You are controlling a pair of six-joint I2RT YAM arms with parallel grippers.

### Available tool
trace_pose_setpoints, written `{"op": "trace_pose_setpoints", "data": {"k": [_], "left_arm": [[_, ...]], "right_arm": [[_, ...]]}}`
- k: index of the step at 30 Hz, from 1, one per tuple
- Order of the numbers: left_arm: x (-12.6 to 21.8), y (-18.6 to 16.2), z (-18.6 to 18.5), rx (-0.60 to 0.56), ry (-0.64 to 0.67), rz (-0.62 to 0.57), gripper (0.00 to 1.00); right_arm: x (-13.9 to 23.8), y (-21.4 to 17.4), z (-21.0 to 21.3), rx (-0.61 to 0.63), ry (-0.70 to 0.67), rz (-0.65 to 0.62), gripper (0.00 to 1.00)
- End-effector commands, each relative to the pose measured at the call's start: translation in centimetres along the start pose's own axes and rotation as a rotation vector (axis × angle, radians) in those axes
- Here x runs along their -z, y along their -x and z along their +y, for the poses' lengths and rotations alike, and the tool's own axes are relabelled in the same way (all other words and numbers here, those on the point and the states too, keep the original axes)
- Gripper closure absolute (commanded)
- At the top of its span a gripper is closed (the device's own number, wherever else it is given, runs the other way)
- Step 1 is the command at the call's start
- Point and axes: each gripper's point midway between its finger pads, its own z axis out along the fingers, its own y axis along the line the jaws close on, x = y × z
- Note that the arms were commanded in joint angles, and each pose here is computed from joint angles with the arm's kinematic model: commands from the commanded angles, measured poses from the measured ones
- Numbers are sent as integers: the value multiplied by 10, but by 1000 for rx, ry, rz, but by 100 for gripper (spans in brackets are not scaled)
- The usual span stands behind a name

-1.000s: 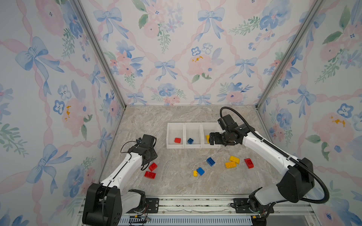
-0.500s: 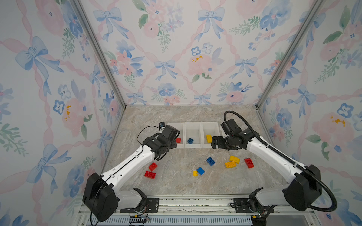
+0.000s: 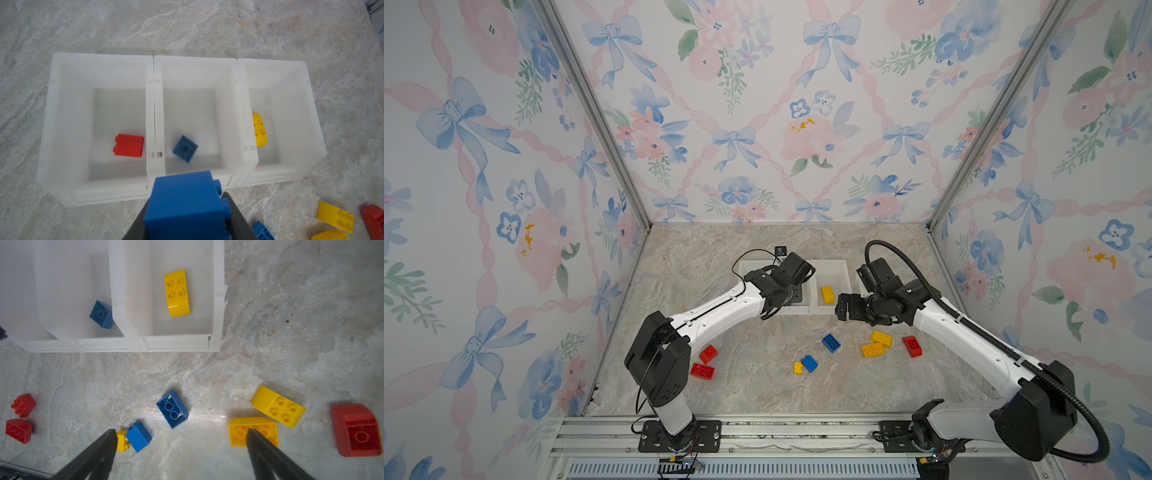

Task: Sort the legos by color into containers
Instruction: 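Lift the blue brick with the left gripper and carry it over the middle bin, then drop the blue brick from the left gripper while the right gripper nears yellow bricks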

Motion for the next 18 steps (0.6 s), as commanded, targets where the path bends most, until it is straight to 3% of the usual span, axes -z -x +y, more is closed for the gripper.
{"op": "trace_pose_setpoints", "data": {"k": [1,14,18], "left_arm": [[-14,7,-21,-45,-44,-4,70],[-77,4,-36,-89,-15,36,70],[-85,2,-39,-99,-19,47,65]], "right_arm": [[4,-5,-6,-31,-7,-6,0],[11,-15,-24,-69,-30,-13,0],[12,-16,-28,-75,-33,-12,0]]}}
